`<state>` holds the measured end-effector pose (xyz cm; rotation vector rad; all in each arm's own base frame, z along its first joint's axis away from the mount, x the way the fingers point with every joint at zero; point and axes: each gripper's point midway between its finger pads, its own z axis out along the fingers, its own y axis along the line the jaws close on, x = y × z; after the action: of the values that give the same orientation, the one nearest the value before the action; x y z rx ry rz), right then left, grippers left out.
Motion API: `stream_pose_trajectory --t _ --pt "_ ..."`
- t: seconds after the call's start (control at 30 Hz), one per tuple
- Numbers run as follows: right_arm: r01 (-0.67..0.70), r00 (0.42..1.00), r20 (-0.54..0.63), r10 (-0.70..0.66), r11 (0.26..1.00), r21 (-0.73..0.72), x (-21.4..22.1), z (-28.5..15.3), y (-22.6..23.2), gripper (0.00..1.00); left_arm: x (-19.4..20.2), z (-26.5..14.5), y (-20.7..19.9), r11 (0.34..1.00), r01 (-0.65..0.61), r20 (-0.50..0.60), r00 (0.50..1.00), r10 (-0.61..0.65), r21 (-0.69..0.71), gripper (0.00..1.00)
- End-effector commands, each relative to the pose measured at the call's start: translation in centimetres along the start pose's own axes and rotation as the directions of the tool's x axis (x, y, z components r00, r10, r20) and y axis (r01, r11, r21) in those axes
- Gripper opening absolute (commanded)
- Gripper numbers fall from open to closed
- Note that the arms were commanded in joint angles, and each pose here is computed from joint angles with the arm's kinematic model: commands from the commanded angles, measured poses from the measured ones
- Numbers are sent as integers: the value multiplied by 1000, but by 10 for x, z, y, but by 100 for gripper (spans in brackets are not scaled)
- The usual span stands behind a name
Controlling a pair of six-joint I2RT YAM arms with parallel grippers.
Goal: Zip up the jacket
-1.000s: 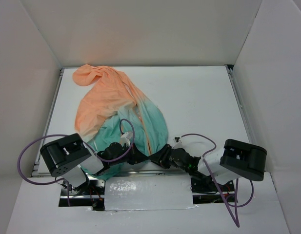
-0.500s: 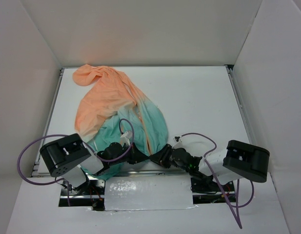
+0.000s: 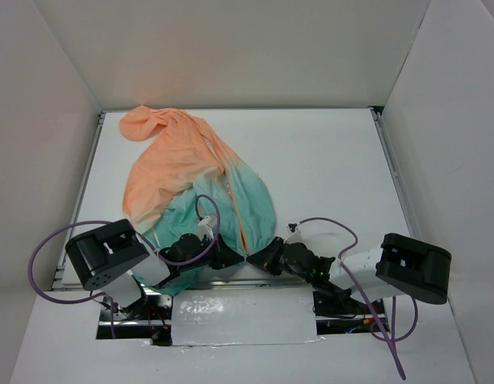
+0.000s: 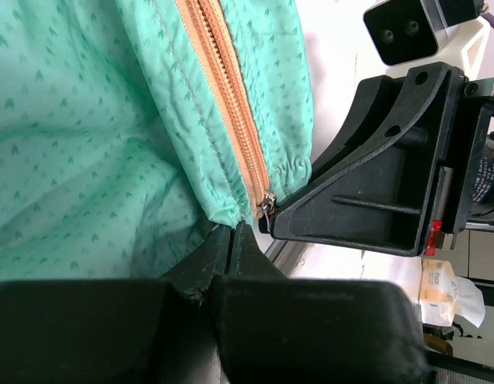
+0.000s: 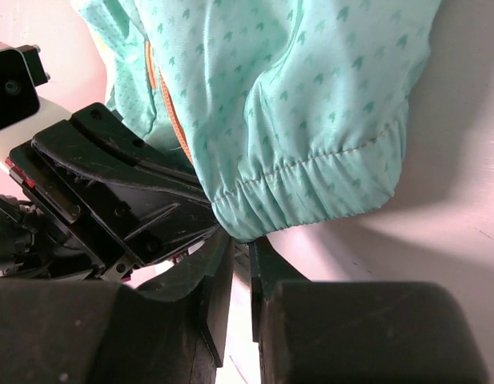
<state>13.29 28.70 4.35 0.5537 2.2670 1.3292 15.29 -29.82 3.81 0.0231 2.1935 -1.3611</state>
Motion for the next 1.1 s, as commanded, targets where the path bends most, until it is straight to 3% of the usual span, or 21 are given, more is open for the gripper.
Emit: stream_pose_trajectory --t 0.0,0.37,0.43,0.53,1.07 --pt "13 999 29 -13 1000 -8 -5 3 7 19 -5 1 -13 998 -29 14 999 29 54 0" --pt "-12 1000 -23 14 997 79 5 6 3 12 -4 3 -14 998 -36 12 999 36 57 0" --pt "-22 999 -36 24 997 73 7 5 4 12 -4 2 -14 998 -36 11 999 36 58 0" --pt "-30 998 -44 33 997 65 9 5 5 23 -4 2 -15 997 -35 11 999 35 61 0" --pt "-57 998 -24 58 997 50 5 3 6 21 -4 2 -14 997 -34 13 999 33 64 0"
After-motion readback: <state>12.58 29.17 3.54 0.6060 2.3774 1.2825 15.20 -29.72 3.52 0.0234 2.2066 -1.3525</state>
